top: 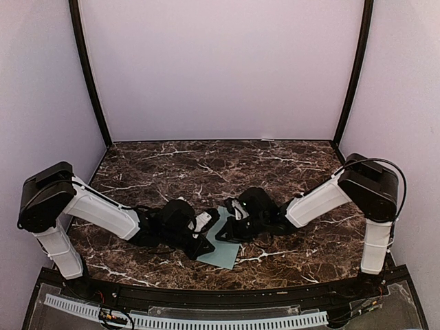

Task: Place the letter into the envelope and seal it
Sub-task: Seal the envelope flap on the envelope.

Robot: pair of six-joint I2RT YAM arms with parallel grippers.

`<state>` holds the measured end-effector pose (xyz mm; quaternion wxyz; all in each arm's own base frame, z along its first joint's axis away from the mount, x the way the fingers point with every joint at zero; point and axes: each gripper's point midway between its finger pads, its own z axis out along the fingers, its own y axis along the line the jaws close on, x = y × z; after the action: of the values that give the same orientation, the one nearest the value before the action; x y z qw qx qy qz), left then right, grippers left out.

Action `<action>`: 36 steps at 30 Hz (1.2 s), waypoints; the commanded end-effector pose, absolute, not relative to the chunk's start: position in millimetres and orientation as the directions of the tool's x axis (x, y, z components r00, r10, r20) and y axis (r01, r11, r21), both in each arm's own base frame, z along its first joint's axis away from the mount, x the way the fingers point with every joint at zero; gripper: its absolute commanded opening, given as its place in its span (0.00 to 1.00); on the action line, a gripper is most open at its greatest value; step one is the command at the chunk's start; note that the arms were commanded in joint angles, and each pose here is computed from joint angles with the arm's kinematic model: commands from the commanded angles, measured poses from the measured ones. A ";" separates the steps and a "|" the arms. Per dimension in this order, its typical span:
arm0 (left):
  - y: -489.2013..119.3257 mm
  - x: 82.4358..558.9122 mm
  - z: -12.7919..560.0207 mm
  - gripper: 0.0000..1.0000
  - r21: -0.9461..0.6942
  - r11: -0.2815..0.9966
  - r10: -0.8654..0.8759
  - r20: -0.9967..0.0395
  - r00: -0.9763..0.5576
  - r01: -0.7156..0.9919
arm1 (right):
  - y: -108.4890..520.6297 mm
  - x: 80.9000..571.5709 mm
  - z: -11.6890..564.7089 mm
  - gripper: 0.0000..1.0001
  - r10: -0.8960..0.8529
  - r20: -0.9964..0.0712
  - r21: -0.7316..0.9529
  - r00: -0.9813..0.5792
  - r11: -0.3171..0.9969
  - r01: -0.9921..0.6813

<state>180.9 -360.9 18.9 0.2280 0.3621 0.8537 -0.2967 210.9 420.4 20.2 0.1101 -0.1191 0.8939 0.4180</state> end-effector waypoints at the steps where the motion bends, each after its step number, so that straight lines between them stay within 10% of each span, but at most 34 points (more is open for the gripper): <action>1: -332.2 166.6 -13.8 0.00 -0.307 0.619 0.549 -0.489 -0.678 0.723 | 402.7 237.6 2.1 0.00 -0.044 -0.298 0.682 -0.954 0.689 -0.245; 16: -332.6 166.9 -13.3 0.00 -0.307 0.617 0.549 -0.492 -0.676 0.725 | 392.0 267.2 -13.0 0.00 -0.019 -0.308 0.661 -0.951 0.715 -0.229; 36: -331.6 168.3 -12.1 0.00 -0.298 0.619 0.549 -0.497 -0.672 0.726 | 394.8 184.7 -11.4 0.00 -0.137 -0.204 0.702 -0.969 0.670 -0.243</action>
<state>181.5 -360.7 18.8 0.2292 0.3614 0.8541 -0.2955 208.5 414.1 19.3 0.1193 -0.1128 0.8837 0.4382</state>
